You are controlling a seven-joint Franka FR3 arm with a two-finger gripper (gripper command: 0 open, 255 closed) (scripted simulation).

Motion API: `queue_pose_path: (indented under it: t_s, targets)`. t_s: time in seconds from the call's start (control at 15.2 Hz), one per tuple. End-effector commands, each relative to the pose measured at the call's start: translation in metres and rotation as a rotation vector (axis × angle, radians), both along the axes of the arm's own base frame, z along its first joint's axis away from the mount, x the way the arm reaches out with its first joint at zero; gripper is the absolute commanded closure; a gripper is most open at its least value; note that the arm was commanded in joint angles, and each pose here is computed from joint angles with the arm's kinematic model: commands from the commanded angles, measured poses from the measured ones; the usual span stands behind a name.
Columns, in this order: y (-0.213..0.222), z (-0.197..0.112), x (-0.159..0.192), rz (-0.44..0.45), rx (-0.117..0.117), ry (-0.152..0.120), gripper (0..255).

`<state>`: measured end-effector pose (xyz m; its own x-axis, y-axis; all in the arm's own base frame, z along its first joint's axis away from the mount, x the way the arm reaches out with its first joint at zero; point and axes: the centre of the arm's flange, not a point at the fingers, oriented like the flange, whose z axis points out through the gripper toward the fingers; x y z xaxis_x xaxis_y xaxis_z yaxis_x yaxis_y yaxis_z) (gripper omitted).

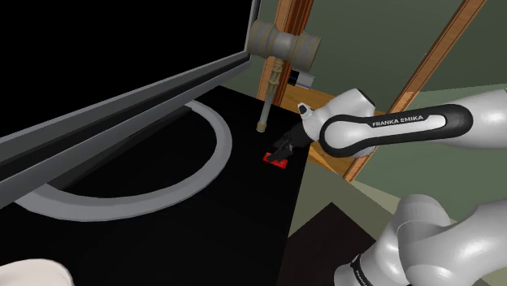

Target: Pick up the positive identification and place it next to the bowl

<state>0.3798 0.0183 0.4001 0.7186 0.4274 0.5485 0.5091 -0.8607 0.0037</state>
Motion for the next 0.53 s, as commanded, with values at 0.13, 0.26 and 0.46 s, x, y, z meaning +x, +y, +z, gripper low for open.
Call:
queue_pose_path:
  t_s: [0.13,0.26,0.46]
  targets:
    - [0.006,-0.02,0.012,0.0,-0.001,-0.003,0]
    - [0.006,-0.02,0.012,0.0,-0.001,-0.003,0]
    - [0.006,-0.02,0.012,0.0,-0.001,-0.003,0]
